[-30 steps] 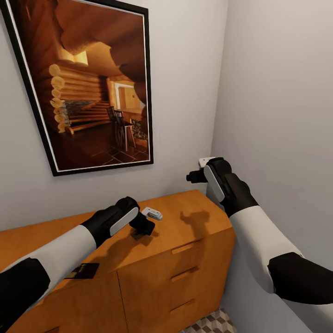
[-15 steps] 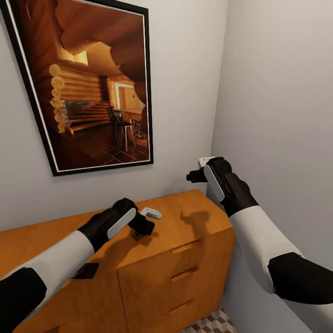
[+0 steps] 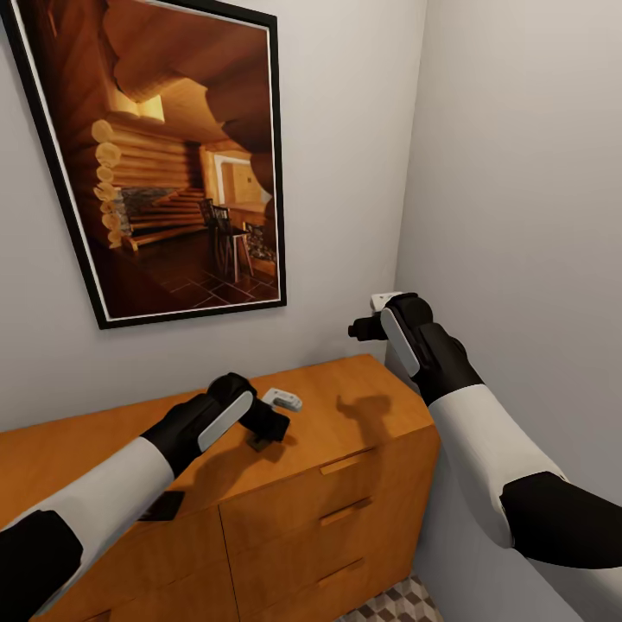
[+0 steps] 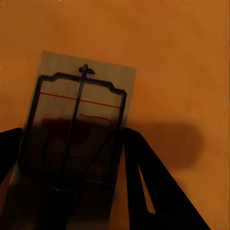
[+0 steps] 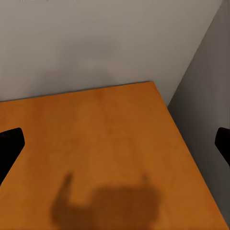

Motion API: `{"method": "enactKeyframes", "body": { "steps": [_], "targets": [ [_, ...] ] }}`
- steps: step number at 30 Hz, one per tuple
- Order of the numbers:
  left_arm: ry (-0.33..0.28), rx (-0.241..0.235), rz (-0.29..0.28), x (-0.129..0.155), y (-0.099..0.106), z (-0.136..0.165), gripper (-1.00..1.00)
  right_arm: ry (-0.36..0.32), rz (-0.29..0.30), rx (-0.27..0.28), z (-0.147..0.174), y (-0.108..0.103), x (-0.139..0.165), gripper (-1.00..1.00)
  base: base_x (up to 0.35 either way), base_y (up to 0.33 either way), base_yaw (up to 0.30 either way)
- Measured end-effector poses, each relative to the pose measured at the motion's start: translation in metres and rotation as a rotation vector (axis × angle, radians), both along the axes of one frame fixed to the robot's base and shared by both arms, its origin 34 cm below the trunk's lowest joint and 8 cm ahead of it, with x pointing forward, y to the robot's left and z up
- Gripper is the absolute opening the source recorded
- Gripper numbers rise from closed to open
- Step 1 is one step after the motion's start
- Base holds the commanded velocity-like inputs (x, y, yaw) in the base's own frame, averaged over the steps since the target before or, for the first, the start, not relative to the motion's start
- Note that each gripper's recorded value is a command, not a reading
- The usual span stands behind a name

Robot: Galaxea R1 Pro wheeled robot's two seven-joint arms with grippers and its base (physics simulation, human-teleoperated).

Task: Take the four mousetraps from the cabinet in the bathroom and place them on the bathroom floor. Make sure all four end up on the same floor surface, and ensure that at least two of them are either under or directly next to the same bathroom sink.

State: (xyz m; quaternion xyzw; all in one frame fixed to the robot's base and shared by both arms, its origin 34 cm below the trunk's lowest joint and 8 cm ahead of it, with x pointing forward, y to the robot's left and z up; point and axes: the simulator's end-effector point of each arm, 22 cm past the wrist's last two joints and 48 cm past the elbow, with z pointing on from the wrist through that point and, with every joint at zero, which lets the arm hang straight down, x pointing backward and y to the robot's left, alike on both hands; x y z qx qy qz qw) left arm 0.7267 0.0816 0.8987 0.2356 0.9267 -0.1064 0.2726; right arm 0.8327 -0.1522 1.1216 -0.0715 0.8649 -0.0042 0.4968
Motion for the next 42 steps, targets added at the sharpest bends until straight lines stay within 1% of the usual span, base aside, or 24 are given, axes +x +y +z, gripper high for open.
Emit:
{"method": "enactKeyframes", "body": {
  "steps": [2, 3, 4, 5, 7, 8, 12, 15, 24, 31, 36, 37, 40, 42],
  "targets": [
    [-0.003, -0.012, 0.017, 0.004, 0.004, 0.003, -1.00, 0.000, 0.000, 0.000, 0.000, 0.000, 0.000, 1.00, 0.000, 0.000, 0.000],
    [-0.012, -0.012, 0.020, 0.006, 0.005, 0.006, -1.00, 0.000, 0.000, 0.000, 0.000, 0.000, 0.000, 1.00, 0.000, 0.000, 0.000],
    [-0.018, -0.022, 0.020, 0.007, 0.004, 0.010, -1.00, 0.000, 0.000, 0.000, 0.000, 0.000, 0.000, 1.00, 0.000, 0.000, 0.000],
    [-0.036, -0.037, 0.021, 0.010, 0.003, 0.019, -1.00, 0.000, 0.000, 0.000, 0.000, 0.000, 0.000, 1.00, 0.000, 0.000, 0.000],
    [-0.057, -0.049, 0.019, 0.013, 0.002, 0.029, -1.00, 0.000, 0.000, 0.000, 0.000, 0.000, 0.000, 1.00, 0.000, 0.000, 0.000],
    [-0.080, -0.056, 0.016, 0.015, 0.002, 0.038, -1.00, 0.000, 0.000, 0.000, 0.000, 0.000, 0.000, 1.00, 0.000, 0.000, 0.000],
    [-0.123, -0.057, 0.009, 0.019, 0.002, 0.053, -1.00, 0.000, 0.000, 0.000, 0.000, 0.000, 0.000, 1.00, 0.000, 0.000, 0.000],
    [-0.138, -0.054, 0.008, 0.020, 0.003, 0.057, -1.00, 0.001, 0.001, 0.000, 0.000, 0.000, 0.000, 1.00, 0.000, 0.000, 0.000],
    [-0.148, -0.049, 0.011, 0.022, 0.007, 0.060, -1.00, 0.001, 0.001, 0.000, 0.000, 0.000, 0.000, 1.00, 0.000, 0.000, 0.000],
    [-0.151, -0.040, 0.020, 0.024, 0.015, 0.059, -1.00, 0.001, 0.001, 0.001, -0.001, 0.000, 0.000, 1.00, -0.045, 0.000, 0.000],
    [-0.153, -0.027, 0.038, 0.027, 0.030, 0.058, -1.00, 0.001, 0.001, 0.000, -0.001, 0.000, 0.001, 1.00, -0.253, 0.000, 0.000],
    [-0.154, -0.020, 0.045, 0.028, 0.037, 0.058, -1.00, 0.001, 0.000, 0.000, -0.001, 0.000, 0.001, 1.00, -0.307, 0.000, 0.000],
    [-0.161, -0.011, 0.056, 0.030, 0.048, 0.059, -1.00, 0.001, 0.000, 0.000, -0.001, 0.000, 0.001, 1.00, -0.323, 0.000, 0.000],
    [-0.168, -0.009, 0.058, 0.031, 0.052, 0.061, -1.00, 0.002, 0.002, 0.001, -0.001, 0.000, 0.001, 1.00, -0.334, 0.000, 0.000]
  ]
}}
